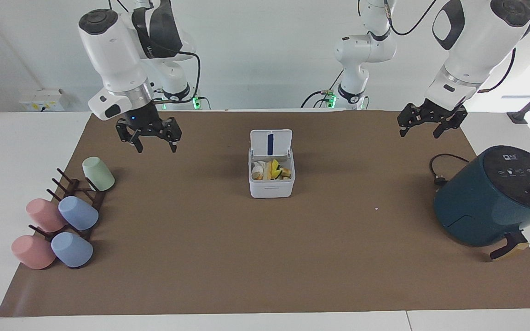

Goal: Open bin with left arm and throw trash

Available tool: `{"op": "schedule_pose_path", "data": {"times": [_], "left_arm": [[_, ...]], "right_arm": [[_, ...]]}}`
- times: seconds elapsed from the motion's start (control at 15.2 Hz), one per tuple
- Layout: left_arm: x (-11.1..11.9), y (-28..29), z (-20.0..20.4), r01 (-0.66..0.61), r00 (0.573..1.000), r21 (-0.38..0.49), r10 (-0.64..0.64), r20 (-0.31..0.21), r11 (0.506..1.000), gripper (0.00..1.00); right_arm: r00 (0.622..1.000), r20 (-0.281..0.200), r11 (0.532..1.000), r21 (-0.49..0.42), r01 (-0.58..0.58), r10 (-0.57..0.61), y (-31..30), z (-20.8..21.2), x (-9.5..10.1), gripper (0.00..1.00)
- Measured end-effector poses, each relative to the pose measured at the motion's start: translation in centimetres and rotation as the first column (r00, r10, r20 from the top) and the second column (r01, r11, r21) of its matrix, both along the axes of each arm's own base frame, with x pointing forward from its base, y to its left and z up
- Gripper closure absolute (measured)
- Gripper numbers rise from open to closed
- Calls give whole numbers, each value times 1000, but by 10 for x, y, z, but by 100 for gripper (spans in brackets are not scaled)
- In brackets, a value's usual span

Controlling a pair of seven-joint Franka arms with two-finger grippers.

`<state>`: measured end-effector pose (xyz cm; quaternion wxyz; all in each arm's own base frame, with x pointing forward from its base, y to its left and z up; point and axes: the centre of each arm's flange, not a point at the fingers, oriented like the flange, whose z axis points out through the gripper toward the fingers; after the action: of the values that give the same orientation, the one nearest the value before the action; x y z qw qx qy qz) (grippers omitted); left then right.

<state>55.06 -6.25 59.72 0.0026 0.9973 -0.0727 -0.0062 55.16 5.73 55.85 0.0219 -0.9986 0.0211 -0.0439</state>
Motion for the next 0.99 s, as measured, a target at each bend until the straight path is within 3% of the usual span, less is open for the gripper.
{"op": "schedule_pose_path", "data": {"times": [0.59,0.99], "left_arm": [[0,0,0,-2,1000,0,2,-1,1000,0],[0,0,0,-2,1000,0,2,-1,1000,0]], "right_arm": [[989,-142,999,-29,31,-35,-57,39,-25,0],[988,-152,999,-46,-5,-2,-76,42,-27,0]]}}
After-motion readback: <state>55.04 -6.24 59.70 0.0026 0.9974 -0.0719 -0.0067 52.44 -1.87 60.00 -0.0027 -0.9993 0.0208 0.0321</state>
